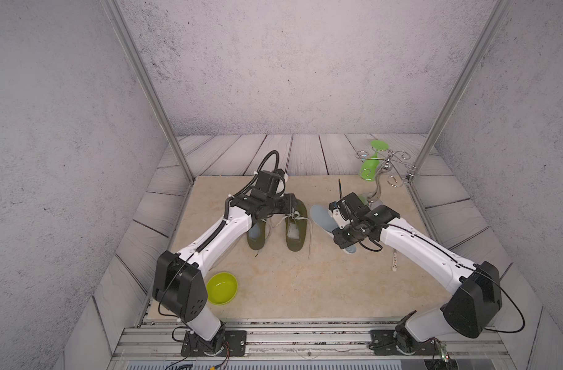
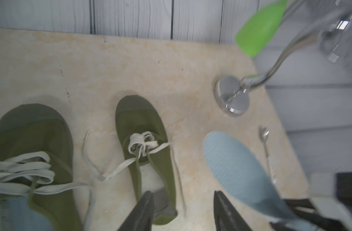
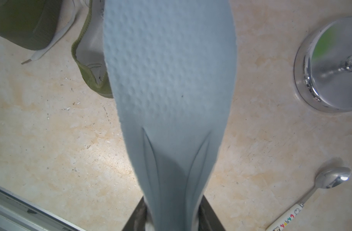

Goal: Insert the insole into the shoe
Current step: Pick up the insole from the center of the board, then pick up the shoe at the center of the board.

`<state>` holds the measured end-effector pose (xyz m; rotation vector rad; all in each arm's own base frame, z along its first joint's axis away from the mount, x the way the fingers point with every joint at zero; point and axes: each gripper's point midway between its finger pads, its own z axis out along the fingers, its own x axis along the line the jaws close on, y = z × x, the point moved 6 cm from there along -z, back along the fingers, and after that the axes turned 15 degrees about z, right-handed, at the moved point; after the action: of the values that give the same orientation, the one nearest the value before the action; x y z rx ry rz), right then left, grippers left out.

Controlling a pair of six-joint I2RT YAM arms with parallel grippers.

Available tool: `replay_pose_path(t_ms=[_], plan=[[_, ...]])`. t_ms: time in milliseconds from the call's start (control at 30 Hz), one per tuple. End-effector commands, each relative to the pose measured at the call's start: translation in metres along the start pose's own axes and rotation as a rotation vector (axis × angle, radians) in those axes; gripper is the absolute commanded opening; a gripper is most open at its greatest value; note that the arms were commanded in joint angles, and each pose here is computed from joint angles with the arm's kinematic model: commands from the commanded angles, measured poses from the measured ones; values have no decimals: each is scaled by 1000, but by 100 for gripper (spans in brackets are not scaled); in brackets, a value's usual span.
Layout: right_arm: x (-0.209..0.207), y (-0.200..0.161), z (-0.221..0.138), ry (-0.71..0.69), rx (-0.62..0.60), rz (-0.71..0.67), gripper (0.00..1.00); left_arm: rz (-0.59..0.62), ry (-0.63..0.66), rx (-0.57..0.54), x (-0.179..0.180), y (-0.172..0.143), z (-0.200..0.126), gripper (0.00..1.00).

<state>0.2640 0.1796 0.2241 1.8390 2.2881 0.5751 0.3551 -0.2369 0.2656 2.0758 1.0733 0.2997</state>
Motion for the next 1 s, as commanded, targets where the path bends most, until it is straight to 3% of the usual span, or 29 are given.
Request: replay_pose_path(t_ms=[0, 233, 367, 433, 533, 767, 967], plan=[[-12, -8, -12, -23, -18, 38, 38, 400, -83, 254, -4, -40, 9, 50], [-22, -17, -20, -24, -27, 73, 37, 797, -205, 248, -17, -44, 20, 48], [-26, -21, -21, -28, -24, 78, 37, 1056, -360, 189, -32, -59, 21, 44], [-27, -22, -22, -25, -23, 82, 37, 1162, -333, 154, -34, -64, 28, 44], [-29, -24, -25, -27, -25, 85, 37, 1230, -269, 128, -28, -65, 39, 45], [-35, -31, -29, -29, -32, 96, 37, 1293, -203, 224, -14, -61, 64, 44], [-40, -38, -28, -27, -24, 105, 37, 1353, -122, 395, -5, -66, 87, 42]])
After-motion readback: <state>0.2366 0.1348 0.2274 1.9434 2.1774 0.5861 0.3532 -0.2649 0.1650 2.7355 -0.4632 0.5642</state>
